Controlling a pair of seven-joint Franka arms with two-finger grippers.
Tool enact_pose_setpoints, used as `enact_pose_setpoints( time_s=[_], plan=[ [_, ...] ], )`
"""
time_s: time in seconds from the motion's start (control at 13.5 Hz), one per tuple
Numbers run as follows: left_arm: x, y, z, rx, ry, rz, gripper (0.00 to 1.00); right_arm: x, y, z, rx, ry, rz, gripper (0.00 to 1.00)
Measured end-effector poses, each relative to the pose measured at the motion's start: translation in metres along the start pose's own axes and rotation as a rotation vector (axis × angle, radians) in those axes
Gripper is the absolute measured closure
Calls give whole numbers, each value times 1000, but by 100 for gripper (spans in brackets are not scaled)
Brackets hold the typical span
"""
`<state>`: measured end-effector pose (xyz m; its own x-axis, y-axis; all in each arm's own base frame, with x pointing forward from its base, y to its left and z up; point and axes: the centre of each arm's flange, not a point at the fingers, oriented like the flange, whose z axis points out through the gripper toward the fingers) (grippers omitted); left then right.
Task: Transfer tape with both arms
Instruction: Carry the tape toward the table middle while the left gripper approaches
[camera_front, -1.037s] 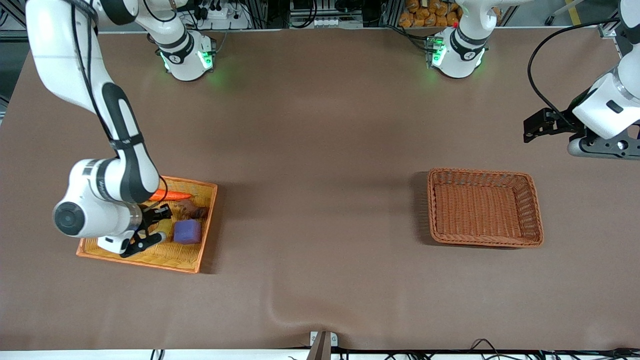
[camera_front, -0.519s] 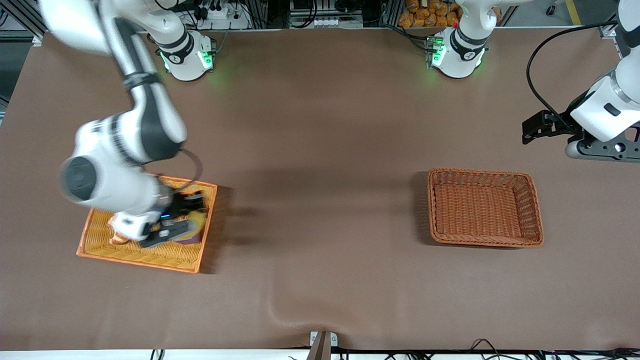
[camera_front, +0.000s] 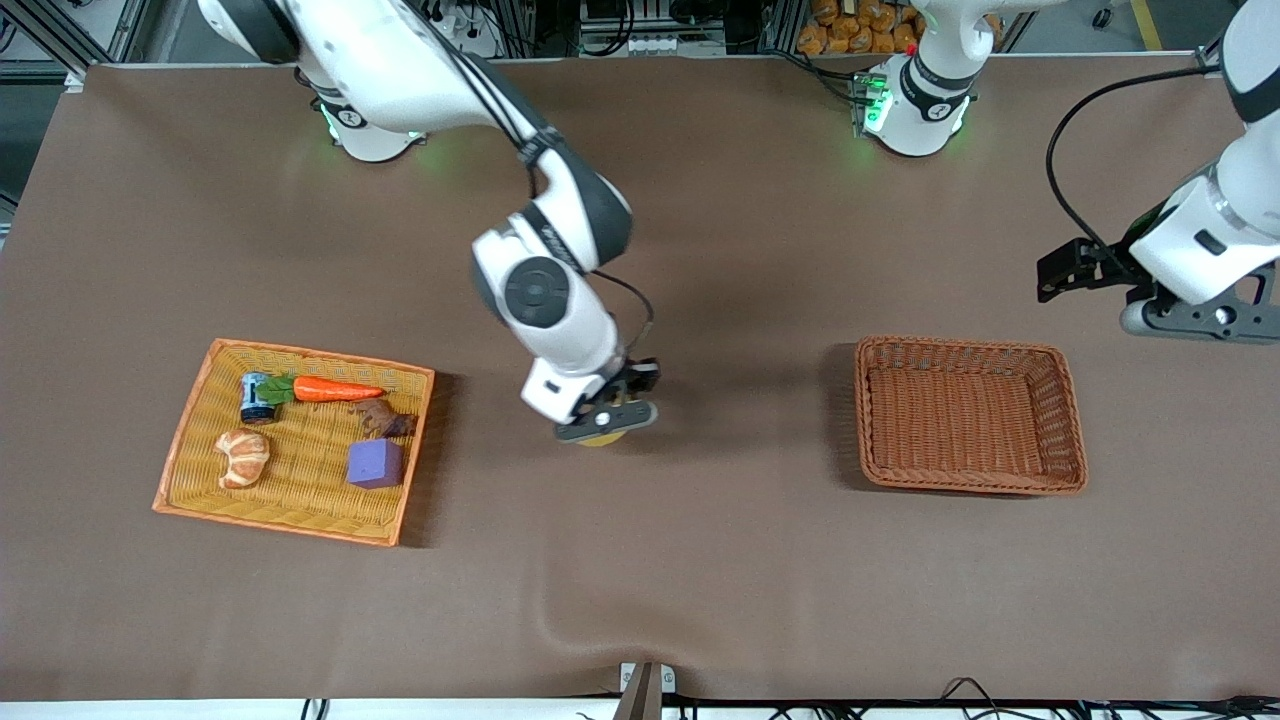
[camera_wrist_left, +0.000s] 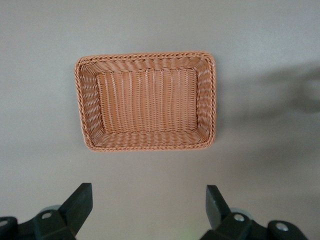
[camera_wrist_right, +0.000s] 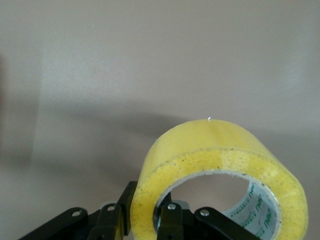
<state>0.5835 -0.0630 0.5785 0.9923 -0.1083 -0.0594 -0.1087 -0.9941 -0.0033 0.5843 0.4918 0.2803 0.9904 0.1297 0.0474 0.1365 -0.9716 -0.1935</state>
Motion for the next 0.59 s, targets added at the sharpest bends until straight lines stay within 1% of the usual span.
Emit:
enact_pose_setpoints(
  time_s=[0.15,0.22,0.37,0.44,0.52,0.59],
  plan=[
    [10,8,14,-4,-2,7,0,-15,-9,59,-9,-1,29,77],
    [15,15,21,-5,-4,-3,0,-16,-7,74,-12,-2,34,77],
    [24,41,38,-7,-12,-36,0,-11,-5,71,-16,-6,50,76],
    [29,56,48,-8,-15,-56,0,-6,-2,66,-16,-4,57,69],
    [34,72,60,-9,-17,-74,0,-2,1,58,-20,-10,63,58],
    [39,88,71,-11,-17,-89,0,3,6,47,-29,-27,70,47]
  ],
)
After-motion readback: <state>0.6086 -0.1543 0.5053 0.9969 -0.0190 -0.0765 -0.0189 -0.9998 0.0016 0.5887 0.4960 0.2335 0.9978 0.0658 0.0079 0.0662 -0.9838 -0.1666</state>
